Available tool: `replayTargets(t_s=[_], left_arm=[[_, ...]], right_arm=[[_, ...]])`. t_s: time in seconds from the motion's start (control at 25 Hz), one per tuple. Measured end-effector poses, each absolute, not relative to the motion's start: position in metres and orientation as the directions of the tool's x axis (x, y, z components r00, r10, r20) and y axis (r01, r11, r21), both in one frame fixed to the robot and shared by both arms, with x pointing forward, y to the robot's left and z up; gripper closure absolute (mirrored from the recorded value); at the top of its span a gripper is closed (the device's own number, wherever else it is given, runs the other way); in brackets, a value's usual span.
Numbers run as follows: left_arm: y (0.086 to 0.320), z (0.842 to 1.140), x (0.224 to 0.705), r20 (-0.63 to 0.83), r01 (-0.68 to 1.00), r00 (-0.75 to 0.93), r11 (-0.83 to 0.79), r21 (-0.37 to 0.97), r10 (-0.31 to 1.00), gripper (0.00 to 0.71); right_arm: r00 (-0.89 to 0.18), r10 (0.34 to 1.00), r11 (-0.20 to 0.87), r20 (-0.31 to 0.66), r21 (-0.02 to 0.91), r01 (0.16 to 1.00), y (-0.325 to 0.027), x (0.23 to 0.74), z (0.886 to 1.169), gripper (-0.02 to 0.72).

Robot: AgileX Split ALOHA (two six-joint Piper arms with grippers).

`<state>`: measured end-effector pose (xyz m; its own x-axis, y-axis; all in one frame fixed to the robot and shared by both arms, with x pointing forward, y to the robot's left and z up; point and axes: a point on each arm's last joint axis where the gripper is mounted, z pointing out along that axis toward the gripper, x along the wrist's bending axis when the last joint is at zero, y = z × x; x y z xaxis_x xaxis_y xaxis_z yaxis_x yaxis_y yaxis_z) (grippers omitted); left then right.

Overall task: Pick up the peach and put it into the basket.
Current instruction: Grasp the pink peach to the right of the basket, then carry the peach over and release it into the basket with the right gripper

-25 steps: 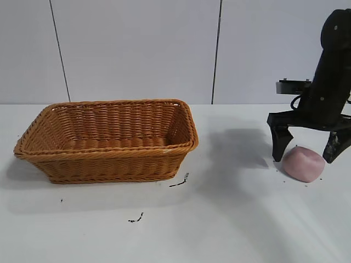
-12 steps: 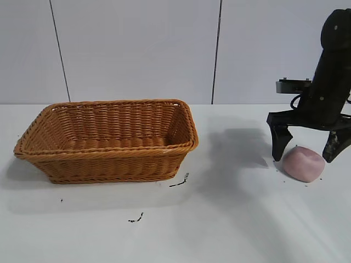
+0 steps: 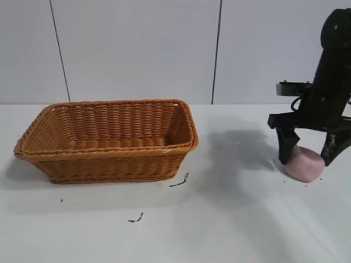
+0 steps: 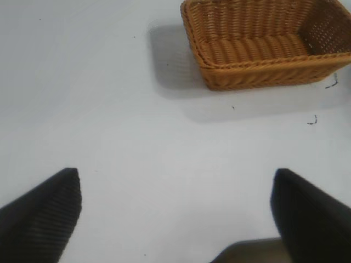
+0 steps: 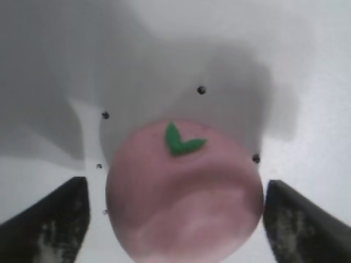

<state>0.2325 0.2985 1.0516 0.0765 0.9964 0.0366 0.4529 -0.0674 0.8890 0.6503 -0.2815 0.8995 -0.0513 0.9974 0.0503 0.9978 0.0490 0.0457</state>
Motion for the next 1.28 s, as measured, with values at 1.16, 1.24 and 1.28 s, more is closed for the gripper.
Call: replayTargets(t_s=[1.16, 1.24, 1.28], left_arm=[[0.298, 1.052, 0.232, 0.037, 0.453, 0.076, -0.067, 0.889, 0.996, 0.018], [0.298, 1.052, 0.232, 0.037, 0.453, 0.076, -0.067, 0.889, 0.996, 0.018], [0.298, 1.052, 0.232, 0.037, 0.453, 0.076, -0.067, 0.889, 0.996, 0.018]], right_arm=[[-0.488, 0.873, 0.434, 0.011, 0.440, 0.786, -0.065, 0.665, 1.060, 0.679], [-0.532, 0.847, 0.473, 0.016, 0.436, 0.766, -0.038, 0.661, 1.041, 0.679], [-0.546, 0.838, 0.486, 0.017, 0.431, 0.760, -0.029, 0.660, 1.031, 0.679]])
